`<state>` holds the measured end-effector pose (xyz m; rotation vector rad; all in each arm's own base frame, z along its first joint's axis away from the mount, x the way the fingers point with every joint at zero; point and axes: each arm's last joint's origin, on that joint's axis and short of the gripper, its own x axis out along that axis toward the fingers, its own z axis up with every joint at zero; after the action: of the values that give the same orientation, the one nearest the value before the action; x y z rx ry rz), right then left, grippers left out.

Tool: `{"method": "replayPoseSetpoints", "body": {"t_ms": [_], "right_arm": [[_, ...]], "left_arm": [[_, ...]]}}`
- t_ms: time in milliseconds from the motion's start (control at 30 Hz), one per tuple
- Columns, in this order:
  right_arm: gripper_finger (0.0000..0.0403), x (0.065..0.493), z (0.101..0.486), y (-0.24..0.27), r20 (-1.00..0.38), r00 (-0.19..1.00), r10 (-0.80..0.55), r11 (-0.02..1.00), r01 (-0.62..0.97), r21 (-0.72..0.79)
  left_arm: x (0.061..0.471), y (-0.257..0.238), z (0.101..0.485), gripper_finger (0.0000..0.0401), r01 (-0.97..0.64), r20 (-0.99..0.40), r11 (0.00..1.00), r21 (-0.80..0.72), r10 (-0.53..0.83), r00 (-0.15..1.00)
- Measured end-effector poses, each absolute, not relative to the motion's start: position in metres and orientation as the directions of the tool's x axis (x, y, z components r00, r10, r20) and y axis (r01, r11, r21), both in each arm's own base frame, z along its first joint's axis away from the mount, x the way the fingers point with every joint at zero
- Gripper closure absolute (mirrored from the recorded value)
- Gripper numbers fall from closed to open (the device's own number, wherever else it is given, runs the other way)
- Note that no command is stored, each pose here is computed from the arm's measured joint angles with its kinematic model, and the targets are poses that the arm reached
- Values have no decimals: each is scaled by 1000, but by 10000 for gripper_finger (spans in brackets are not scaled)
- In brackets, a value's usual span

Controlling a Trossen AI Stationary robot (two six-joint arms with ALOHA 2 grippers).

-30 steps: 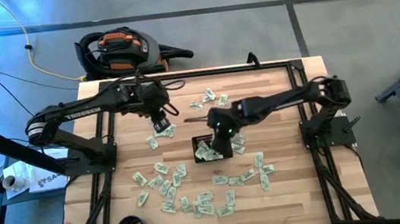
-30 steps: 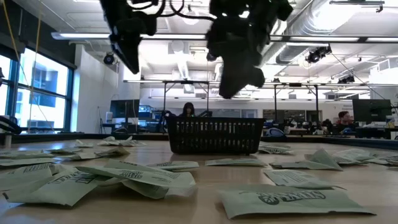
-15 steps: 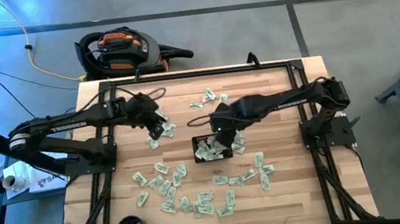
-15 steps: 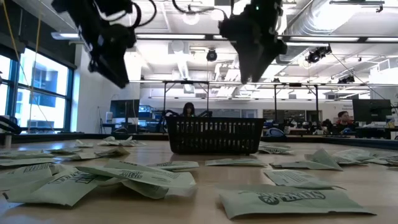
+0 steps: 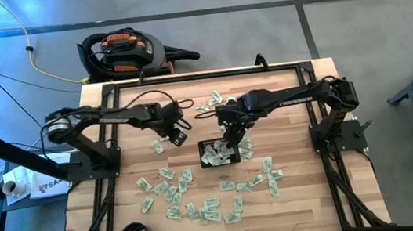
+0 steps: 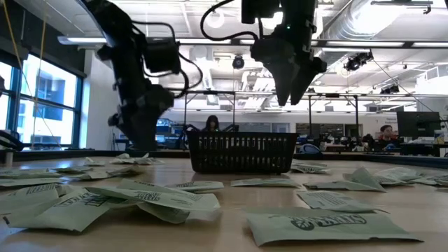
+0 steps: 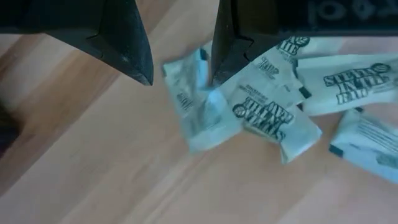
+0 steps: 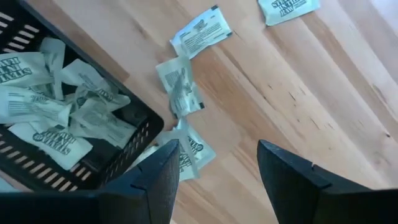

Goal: Pick and place Stevia / Truvia into bins
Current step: Put the green stevia packet into the black basket

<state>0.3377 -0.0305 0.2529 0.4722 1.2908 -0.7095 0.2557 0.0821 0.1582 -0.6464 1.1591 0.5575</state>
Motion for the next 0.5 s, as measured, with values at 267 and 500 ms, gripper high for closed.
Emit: {"method": "replayPoseSetpoints", "body": {"t_ms": [267,500], "right_arm": [[197,337,253,-31,-968,112,-226,701,708,-82],[198,337,253,-31,-967,111,-229,696,713,-82]], "left_arm": [[262,85,140,206,-710,-967,692,-131,70,247],[265,87,142,249,-713,-962,694,-98,118,248]]}}
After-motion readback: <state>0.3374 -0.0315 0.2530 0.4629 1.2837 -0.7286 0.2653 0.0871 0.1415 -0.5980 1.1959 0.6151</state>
